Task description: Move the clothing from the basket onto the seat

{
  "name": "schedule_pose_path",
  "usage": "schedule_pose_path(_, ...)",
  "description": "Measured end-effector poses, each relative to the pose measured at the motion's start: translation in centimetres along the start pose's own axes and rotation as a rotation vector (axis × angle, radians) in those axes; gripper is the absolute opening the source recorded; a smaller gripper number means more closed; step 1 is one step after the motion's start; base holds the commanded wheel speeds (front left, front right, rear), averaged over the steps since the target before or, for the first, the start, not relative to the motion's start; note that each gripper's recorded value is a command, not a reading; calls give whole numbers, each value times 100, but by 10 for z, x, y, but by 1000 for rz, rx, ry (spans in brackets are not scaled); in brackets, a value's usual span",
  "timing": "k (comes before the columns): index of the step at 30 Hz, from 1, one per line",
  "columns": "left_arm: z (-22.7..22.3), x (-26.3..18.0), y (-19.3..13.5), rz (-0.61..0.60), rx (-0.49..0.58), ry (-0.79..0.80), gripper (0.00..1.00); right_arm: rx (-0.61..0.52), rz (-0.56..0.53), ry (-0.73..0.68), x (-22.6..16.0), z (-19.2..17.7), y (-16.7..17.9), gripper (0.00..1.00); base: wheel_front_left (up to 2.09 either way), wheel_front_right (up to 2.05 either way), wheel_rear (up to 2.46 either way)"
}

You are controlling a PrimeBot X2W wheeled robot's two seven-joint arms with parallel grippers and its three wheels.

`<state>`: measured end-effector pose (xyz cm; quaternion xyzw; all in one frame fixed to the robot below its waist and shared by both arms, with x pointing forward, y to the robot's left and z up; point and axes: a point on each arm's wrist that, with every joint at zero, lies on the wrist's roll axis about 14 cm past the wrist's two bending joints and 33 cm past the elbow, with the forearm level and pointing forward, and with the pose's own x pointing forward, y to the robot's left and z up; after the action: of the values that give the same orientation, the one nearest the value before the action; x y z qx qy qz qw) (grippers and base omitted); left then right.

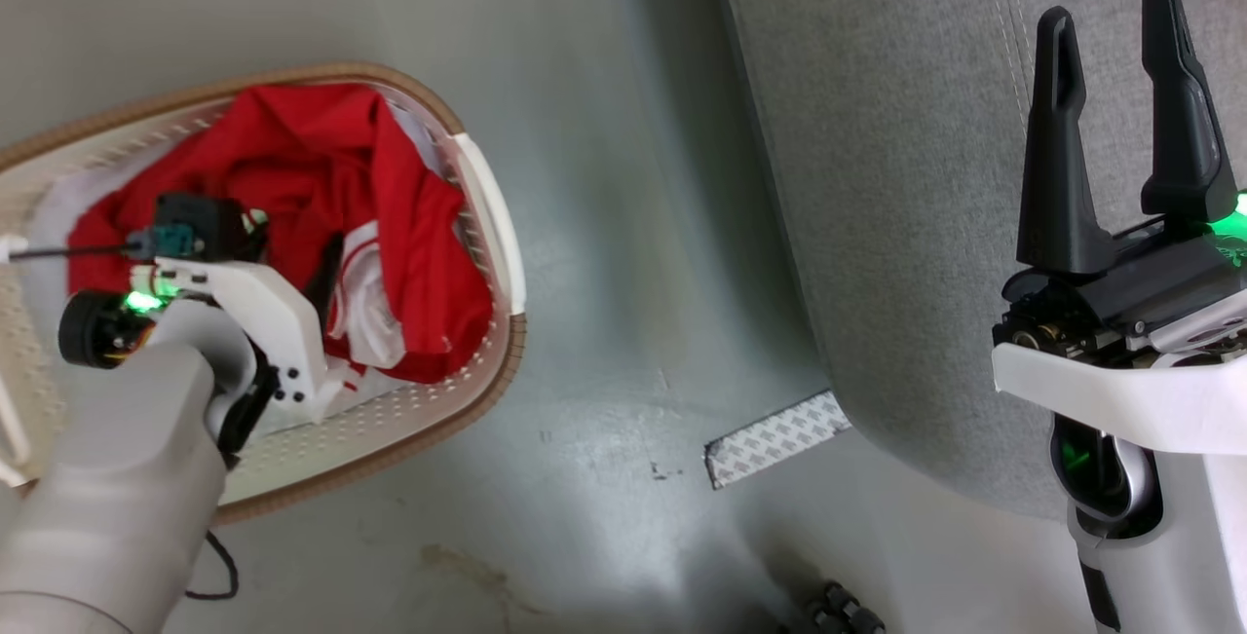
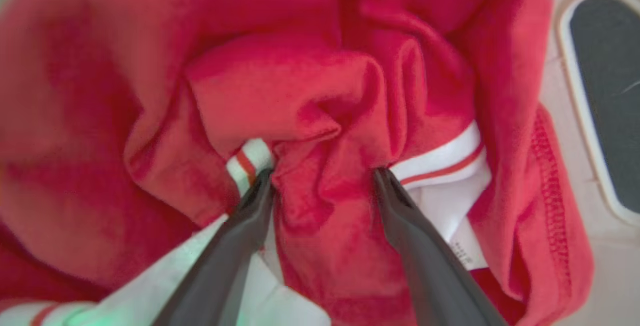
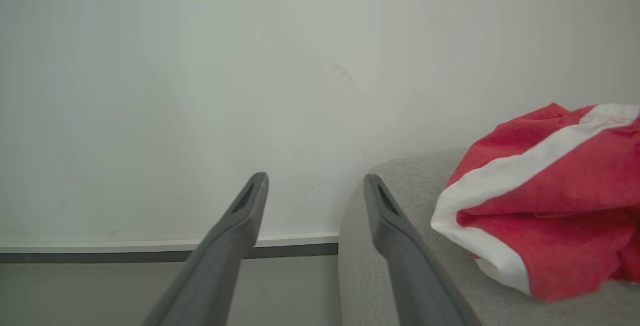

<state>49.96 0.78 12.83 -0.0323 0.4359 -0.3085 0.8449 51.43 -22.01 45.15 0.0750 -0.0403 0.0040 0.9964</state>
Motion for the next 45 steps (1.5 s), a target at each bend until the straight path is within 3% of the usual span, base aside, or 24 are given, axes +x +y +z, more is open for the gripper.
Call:
schedule_pose_path(6,-26,11,-2,-14,16,138,100,-2,-14,24,-3,-8,-5,100,0,0,0)
schedule_pose_path(8,-26,12,-2,-16,20,139,7,-4,-16,25,-4,-7,-6,100,0,0,0)
schedule_pose_path(9,-26,13,-2,-18,22,138,0,-3,-18,25,-4,-7,-7,100,0,0,0)
schedule_pose_path(18,-10,2,-7,-27,31,70,0,2,-15,11,-4,1,-4,100,0,0,0)
schedule_pose_path(26,17,-33,-40,-63,34,-39,0,-20,-1,-46,-9,33,3,100,0,0,0)
schedule_pose_path(38,81,-119,-91,-77,78,-253,0,-29,7,-133,-44,90,19,100,0,0,0)
schedule_pose_path(45,134,-183,-106,-56,99,-456,0,-10,41,-191,-67,119,33,100,0,0,0)
